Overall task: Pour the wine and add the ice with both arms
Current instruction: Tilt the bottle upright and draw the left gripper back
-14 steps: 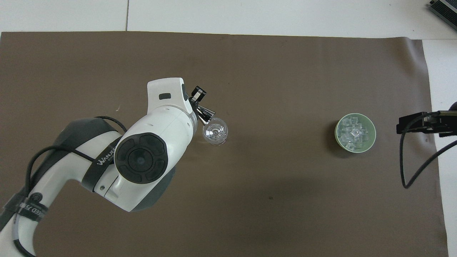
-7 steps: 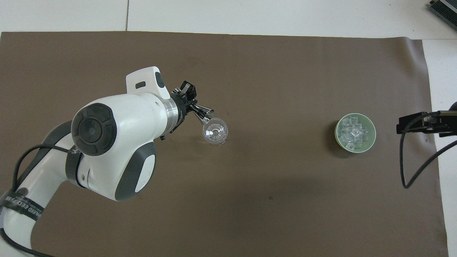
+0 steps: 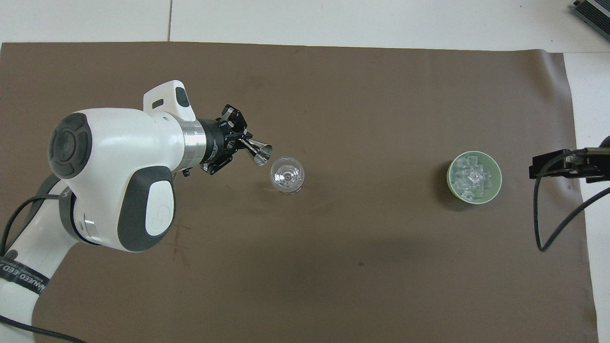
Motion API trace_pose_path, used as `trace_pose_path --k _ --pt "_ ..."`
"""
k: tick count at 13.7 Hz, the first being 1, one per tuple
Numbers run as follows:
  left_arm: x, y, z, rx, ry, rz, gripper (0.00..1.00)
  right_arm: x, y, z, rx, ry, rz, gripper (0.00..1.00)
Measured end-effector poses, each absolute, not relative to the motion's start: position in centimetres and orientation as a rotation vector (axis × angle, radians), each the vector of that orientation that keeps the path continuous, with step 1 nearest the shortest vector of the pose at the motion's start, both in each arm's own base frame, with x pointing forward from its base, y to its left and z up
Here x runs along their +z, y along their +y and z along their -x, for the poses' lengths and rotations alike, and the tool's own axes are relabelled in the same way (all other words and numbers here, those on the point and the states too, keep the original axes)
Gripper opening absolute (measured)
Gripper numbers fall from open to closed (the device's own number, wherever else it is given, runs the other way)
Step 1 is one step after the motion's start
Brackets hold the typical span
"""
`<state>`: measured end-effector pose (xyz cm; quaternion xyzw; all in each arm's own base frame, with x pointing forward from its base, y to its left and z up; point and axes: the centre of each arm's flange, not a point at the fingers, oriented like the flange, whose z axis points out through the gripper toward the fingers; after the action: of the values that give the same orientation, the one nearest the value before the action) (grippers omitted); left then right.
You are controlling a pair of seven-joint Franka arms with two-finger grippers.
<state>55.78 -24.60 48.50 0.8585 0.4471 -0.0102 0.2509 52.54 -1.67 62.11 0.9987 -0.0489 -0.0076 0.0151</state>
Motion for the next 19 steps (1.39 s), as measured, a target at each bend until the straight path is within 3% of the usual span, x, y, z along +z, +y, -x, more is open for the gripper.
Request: trace_pose_path --k 7,19 --pt "48.2 -17.4 -57.9 -0.186 1.333 -2.166 0.20 61.4 -1.2 -52.6 -0.014 -0.032 -3.124 1.00" --pt "47.4 -6.1 -59.0 -0.424 1.494 -1.888 0.20 50.7 -1.4 -52.6 0.096 0.415 -3.115 1.00"
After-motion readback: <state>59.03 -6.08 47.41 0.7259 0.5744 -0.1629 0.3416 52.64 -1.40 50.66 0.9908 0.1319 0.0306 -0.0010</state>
